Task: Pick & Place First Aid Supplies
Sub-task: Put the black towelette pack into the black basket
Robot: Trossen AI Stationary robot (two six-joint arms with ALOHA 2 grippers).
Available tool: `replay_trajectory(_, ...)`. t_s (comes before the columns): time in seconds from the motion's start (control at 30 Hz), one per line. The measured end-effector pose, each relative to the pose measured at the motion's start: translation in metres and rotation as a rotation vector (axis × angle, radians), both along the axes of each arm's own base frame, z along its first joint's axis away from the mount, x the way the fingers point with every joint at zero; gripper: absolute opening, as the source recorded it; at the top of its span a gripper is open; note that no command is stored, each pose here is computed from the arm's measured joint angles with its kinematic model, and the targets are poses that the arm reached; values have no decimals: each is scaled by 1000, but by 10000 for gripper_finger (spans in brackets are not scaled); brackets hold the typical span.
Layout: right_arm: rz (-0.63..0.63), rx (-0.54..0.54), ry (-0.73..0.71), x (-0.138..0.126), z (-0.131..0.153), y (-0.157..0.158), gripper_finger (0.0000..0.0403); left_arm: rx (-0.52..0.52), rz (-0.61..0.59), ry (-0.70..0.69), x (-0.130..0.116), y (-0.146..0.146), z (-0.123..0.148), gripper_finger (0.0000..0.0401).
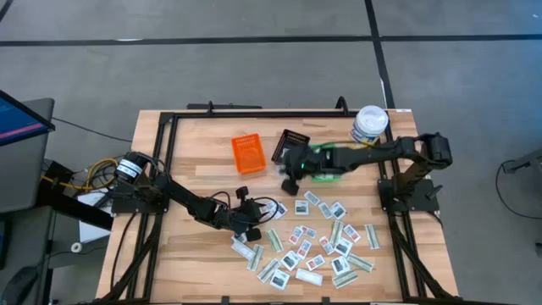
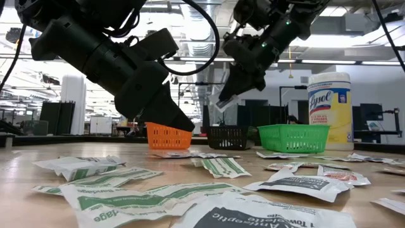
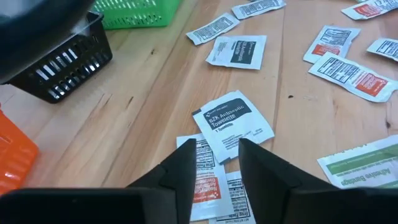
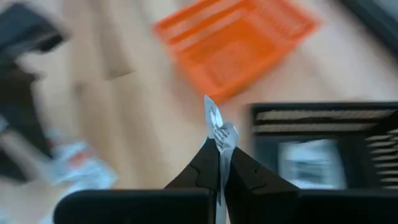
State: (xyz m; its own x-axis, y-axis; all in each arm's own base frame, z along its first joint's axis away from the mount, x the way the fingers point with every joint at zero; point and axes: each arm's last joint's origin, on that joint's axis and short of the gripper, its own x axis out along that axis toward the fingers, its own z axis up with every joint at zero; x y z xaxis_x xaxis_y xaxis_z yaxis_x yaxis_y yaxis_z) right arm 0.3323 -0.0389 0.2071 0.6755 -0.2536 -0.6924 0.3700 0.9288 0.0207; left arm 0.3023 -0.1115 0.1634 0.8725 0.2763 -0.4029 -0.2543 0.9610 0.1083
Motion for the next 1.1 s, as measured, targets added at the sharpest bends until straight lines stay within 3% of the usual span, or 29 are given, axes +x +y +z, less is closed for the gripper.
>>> replay_trajectory(0.17,-81,-40,8,-9,4,-40,13,0,0,1,0,0,0,131)
replay_trajectory(0.47,-112,42,123,-10,-34,-78,66,0,0,1,0,0,0,128)
replay_trajectory(0.77,-87,29,79,-10,-21,-71,112,0,0,2,0,0,0,128)
replay_trajectory(1.1,56,6,0,-7,7,-22,149,-46,-79,19,0,-3,-1,127)
